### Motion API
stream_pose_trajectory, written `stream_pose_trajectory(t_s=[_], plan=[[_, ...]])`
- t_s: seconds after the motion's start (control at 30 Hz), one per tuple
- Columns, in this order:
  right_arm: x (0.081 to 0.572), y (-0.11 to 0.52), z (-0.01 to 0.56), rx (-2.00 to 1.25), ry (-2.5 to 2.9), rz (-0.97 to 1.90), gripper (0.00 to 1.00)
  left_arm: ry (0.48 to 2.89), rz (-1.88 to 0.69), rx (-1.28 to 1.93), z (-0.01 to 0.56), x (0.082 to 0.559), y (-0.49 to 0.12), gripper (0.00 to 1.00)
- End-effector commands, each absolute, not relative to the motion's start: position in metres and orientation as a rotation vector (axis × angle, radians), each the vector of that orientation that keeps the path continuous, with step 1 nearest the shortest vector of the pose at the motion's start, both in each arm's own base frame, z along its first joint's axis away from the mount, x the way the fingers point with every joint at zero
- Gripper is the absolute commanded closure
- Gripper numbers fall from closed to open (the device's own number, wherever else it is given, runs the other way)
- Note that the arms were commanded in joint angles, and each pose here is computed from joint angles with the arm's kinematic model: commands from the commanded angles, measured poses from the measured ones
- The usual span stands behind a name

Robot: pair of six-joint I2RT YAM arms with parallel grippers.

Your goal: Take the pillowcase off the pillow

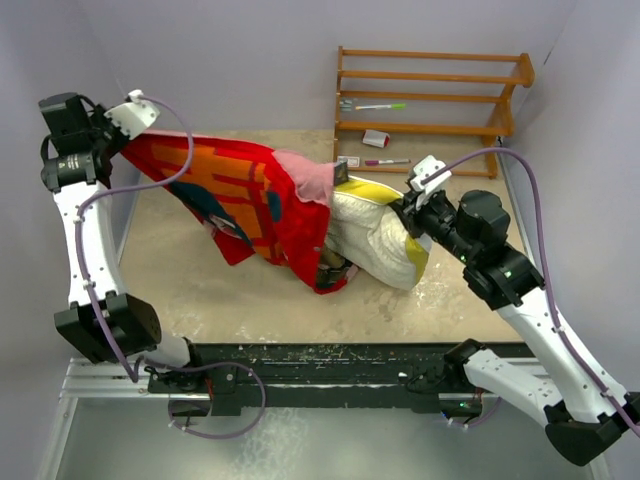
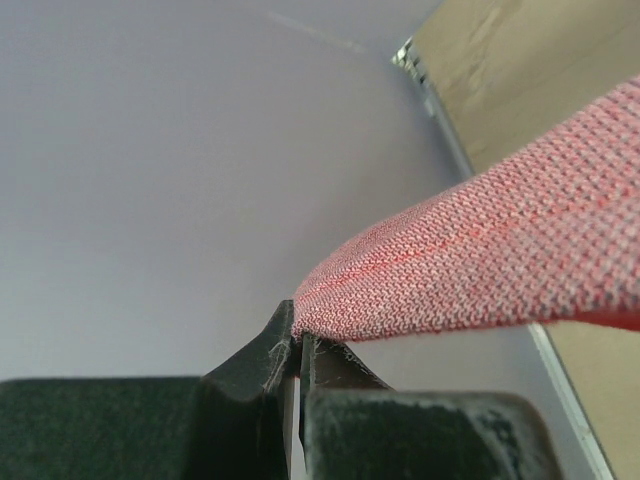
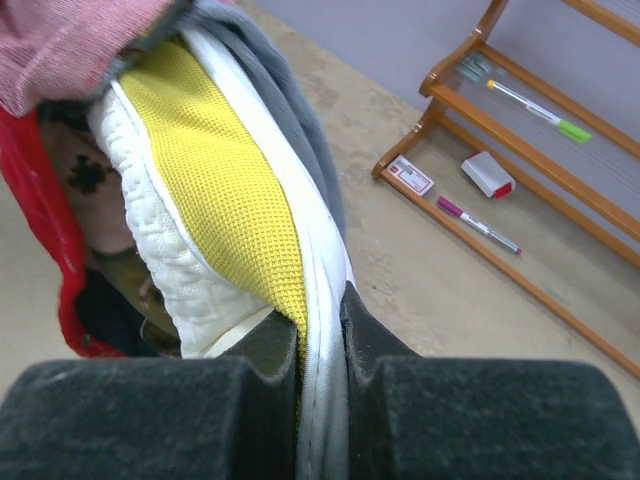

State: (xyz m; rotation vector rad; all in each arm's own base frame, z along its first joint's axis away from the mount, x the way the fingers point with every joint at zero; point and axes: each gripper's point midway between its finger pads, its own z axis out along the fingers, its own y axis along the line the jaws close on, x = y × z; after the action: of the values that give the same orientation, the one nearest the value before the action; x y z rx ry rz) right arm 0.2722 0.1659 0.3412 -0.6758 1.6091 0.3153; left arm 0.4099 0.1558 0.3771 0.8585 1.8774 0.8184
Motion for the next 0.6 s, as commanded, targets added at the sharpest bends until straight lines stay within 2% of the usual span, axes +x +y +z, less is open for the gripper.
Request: stream_pose_trajectory(t_s=[0.0, 0.3, 0.43, 0.57], plan=[[0.283, 0.121, 0.419, -0.426, 1.435, 0.157, 1.00, 1.758, 1.135, 0.635, 0.440, 0.400, 0.231, 1.00], [0.296, 0.076, 0.428, -0.258, 1.458, -0.009, 1.00, 1.726, 1.257, 0.462, 0.479, 0.386, 0.296, 1.00], [0.310, 0.050, 0.424, -0.181, 1.516, -0.075, 1.00, 1.724, 1.237, 0.436, 0.483, 0.383, 0.297, 1.00], [0.323, 0.015, 0.398, -0.066, 1.636, -0.178, 1.00, 1.736, 1.225, 0.420, 0.473, 0.385, 0.298, 1.00]])
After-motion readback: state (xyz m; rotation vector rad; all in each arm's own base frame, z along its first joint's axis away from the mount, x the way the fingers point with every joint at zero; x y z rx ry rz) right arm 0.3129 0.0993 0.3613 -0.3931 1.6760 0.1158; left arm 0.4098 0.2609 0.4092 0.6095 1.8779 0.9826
